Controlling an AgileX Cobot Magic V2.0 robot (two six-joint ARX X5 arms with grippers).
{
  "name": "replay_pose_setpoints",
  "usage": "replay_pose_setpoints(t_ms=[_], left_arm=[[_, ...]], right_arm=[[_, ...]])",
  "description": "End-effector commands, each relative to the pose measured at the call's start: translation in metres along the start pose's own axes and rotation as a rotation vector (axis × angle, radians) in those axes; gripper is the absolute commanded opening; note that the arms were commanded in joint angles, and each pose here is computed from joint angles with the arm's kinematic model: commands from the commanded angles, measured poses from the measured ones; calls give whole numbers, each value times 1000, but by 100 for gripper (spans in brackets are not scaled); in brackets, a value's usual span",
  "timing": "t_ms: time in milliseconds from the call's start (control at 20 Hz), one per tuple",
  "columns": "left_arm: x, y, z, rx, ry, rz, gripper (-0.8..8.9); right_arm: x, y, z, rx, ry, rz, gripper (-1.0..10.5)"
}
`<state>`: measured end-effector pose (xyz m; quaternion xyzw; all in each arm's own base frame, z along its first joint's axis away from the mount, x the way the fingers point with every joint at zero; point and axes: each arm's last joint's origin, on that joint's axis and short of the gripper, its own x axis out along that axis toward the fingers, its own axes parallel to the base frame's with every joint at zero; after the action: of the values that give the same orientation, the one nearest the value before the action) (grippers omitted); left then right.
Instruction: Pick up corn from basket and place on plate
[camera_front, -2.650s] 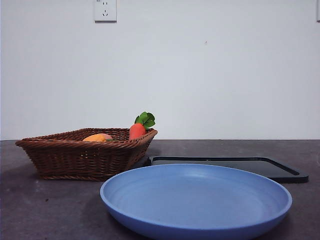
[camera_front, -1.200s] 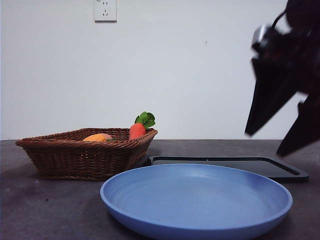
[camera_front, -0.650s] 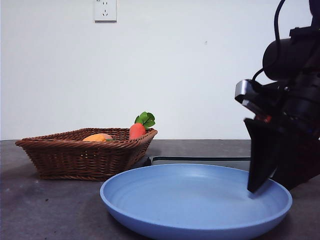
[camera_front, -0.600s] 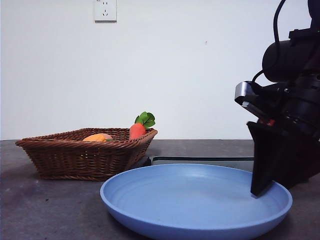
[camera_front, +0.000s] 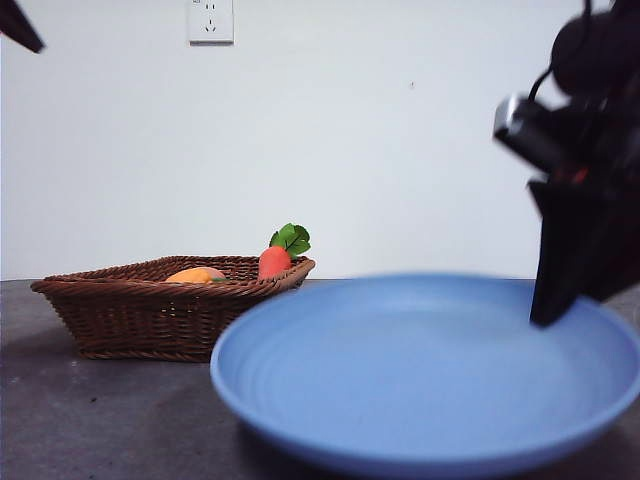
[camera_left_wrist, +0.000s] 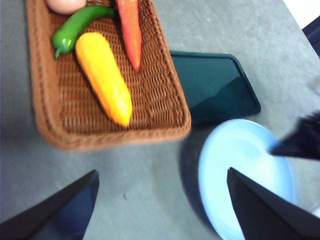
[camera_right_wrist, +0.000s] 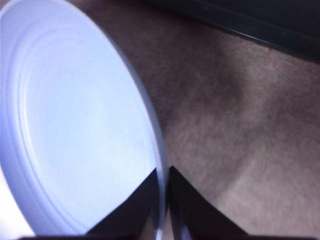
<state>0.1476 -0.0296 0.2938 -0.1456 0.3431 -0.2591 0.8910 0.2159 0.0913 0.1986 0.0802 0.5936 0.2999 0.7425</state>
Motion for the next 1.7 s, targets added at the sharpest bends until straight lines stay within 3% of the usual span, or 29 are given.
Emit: replay_pose_setpoints(t_ms=[50,500,850,1150,1450,1600,1700], left_arm=[[13,-4,20,15,-9,33,416],[132,-6,76,77,192,256,416],[222,10,82,115,344,398,416],[252,21,65,109,416,409,414],[255,18,61,118,436,416,224],[246,14,65,117,438,417,215],[227,3,78,127,369,398,215]], right_arm=[[-22,12,-5,-37,-64,13,3],[-94,43,-53,-57,-327,-13,3],[-116,51,-81,-75,-423,-31,3],[-117,51,-82,-73,-428,-35,3],[-117,51,-81,-71,-433,-54,3],[-115,50,-80,-59,-424,-70,3],[-108,45,-76,-22,-359,-101,3]])
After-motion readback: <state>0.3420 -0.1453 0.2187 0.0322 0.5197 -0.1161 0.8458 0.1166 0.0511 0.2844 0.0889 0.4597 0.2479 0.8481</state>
